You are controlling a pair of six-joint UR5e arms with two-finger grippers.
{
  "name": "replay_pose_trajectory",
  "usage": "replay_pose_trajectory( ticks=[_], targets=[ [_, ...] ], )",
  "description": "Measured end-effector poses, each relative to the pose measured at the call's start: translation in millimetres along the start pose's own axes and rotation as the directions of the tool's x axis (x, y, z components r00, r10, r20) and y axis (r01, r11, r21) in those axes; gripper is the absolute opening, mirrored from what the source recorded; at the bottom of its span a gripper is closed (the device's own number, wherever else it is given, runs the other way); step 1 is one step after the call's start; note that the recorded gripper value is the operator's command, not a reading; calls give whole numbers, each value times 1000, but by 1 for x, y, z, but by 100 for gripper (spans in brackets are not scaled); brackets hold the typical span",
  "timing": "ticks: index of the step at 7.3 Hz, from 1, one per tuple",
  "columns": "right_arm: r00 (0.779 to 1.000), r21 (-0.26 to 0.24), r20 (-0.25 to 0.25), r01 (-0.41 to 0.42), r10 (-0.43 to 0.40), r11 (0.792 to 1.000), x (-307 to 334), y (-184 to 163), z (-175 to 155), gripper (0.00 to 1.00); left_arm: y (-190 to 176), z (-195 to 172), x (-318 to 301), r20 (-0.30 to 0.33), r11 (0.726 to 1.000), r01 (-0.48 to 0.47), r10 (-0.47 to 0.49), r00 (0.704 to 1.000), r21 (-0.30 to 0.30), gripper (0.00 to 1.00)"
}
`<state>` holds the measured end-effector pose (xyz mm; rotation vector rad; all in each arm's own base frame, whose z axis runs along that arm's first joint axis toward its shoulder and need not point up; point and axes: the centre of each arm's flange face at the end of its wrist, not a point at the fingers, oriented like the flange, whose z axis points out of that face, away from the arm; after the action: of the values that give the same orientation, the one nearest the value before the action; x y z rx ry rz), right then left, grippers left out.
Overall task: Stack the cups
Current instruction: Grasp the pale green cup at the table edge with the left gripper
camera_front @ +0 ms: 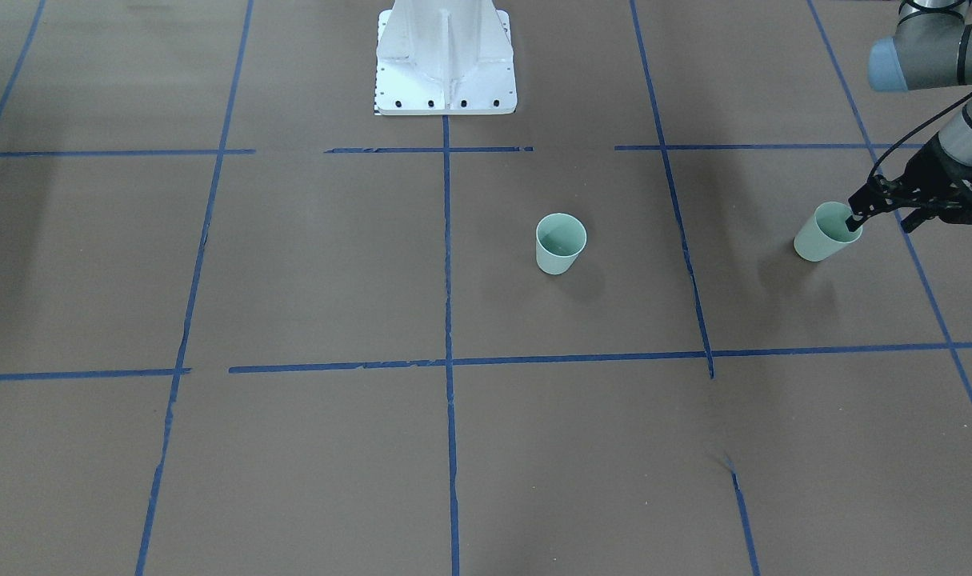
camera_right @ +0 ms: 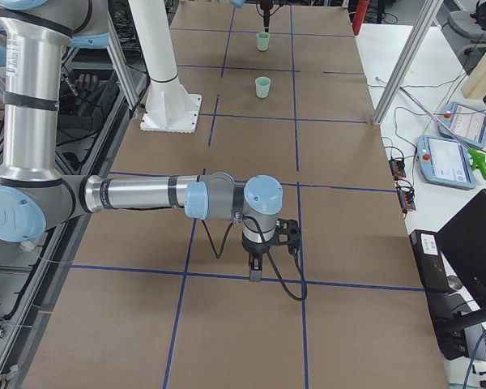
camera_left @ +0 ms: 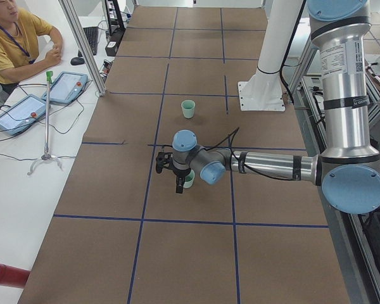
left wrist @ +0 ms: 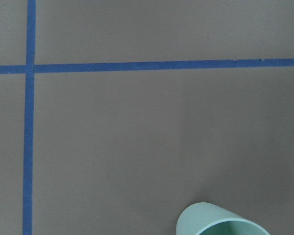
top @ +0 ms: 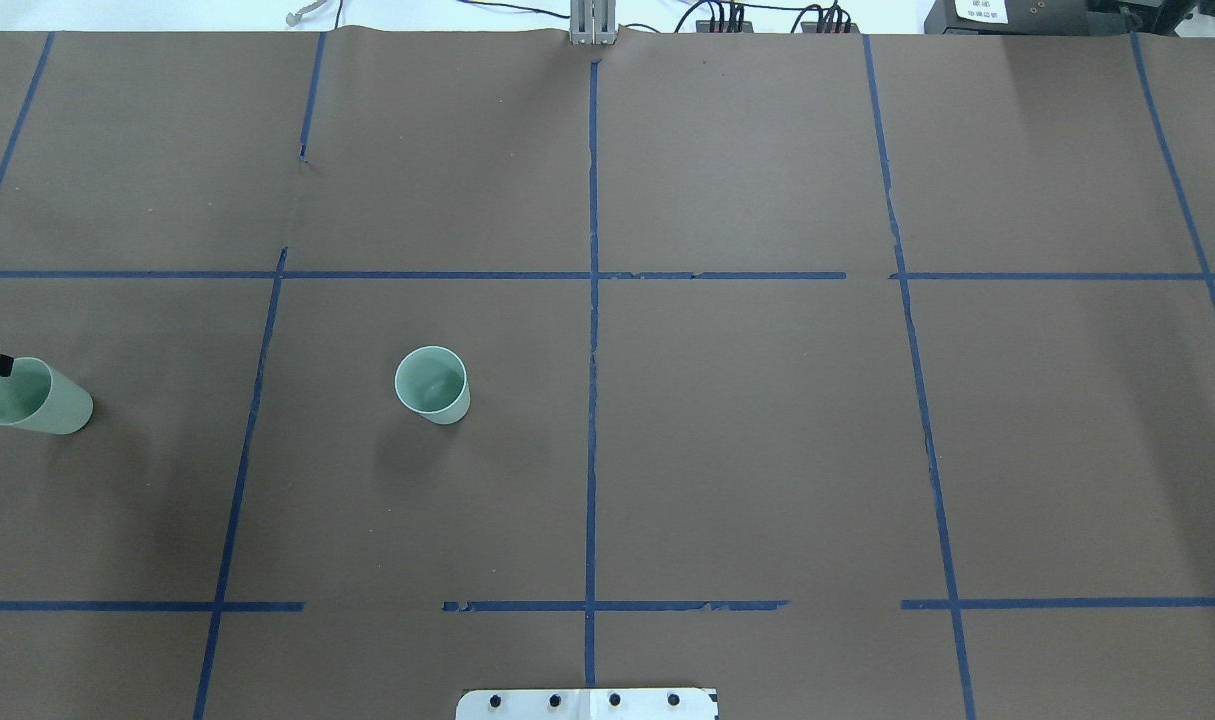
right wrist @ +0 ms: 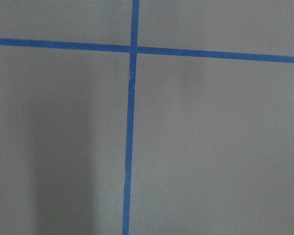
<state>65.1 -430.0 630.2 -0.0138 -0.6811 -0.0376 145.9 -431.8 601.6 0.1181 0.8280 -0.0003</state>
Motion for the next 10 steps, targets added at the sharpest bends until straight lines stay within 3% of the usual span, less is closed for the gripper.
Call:
replay_pose_trajectory(
  ticks=[1, 2, 3, 4, 7, 10],
  targets=[
    [1000, 0, 0, 0, 0, 1000, 0, 0, 0, 100, 3, 5, 5, -4, 1000, 0, 0, 1000, -9, 86],
    [1000, 0, 0, 0, 0, 1000, 0, 0, 0, 100, 6, 9, 8, -4, 1000, -1, 1, 1000, -18, 57],
    [1000, 0, 0, 0, 0, 1000, 0, 0, 0, 100, 10, 14, 8, -2, 1000, -1, 1, 1000, -31, 5],
    [1000, 0, 0, -1, 1, 1000, 0, 0, 0, 100, 14, 19, 7, 2, 999, 2, -1, 1000, -48, 0],
    [1000, 1, 0, -1, 1, 1000, 0, 0, 0, 100, 17, 18, 12, -11, 998, -1, 0, 1000, -64, 0],
    [1000, 1, 0, -1, 1, 1000, 0, 0, 0, 100, 10, -27, 52, -89, 998, -19, 14, 996, -60, 0]
  ],
)
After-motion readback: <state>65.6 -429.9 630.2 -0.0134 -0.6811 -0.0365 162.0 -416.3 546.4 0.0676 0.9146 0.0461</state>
